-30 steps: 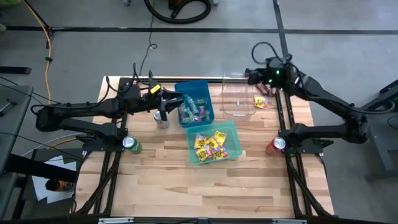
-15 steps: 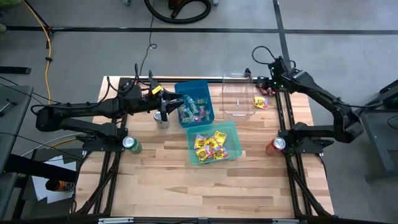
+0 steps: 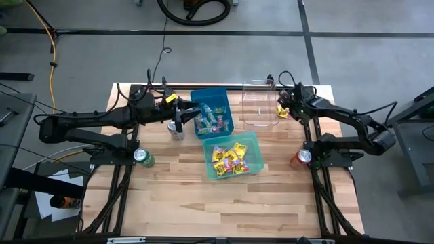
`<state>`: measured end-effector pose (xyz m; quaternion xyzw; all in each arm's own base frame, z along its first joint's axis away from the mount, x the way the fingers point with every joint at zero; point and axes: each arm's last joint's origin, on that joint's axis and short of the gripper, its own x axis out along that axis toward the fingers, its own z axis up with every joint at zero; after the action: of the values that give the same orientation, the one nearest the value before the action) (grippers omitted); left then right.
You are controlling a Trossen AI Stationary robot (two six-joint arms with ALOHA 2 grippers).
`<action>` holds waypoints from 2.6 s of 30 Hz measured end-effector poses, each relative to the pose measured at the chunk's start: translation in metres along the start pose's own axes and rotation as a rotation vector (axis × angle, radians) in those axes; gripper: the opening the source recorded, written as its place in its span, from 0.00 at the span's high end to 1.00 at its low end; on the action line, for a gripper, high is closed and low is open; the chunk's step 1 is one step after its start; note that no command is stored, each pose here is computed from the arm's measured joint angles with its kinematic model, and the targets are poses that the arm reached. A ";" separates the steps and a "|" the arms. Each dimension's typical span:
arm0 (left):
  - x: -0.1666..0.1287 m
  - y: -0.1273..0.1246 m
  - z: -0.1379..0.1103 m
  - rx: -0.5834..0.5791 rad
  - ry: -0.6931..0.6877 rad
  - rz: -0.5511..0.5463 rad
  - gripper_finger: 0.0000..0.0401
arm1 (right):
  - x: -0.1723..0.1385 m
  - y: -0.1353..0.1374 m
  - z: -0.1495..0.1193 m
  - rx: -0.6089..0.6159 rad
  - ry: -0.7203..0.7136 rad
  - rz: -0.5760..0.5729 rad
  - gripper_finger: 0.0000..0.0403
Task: Sort candy
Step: Put the yellow candy into the green bin
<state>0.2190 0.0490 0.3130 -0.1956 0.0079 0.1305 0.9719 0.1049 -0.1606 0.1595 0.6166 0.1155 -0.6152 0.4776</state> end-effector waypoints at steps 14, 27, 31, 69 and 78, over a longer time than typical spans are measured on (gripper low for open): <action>0.000 0.000 -0.001 -0.024 0.009 0.004 0.48 | 0.029 -0.004 -0.003 0.114 0.026 -0.104 0.44; 0.000 0.001 -0.002 -0.026 0.015 0.008 0.48 | 0.036 -0.007 -0.005 0.090 0.035 -0.147 0.47; 0.000 0.001 -0.002 -0.026 0.015 0.009 0.48 | 0.036 -0.010 -0.005 0.068 0.040 -0.174 0.61; 0.000 0.002 -0.001 -0.025 -0.006 0.058 0.48 | -0.069 0.030 0.019 -0.097 -0.421 0.566 1.00; 0.000 0.002 -0.001 -0.026 -0.008 0.059 0.48 | -0.075 0.040 0.010 -0.261 -0.324 0.725 1.00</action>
<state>0.2184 0.0506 0.3115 -0.2073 0.0082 0.1601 0.9651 0.1112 -0.1553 0.2452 0.4468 -0.1087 -0.4764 0.7494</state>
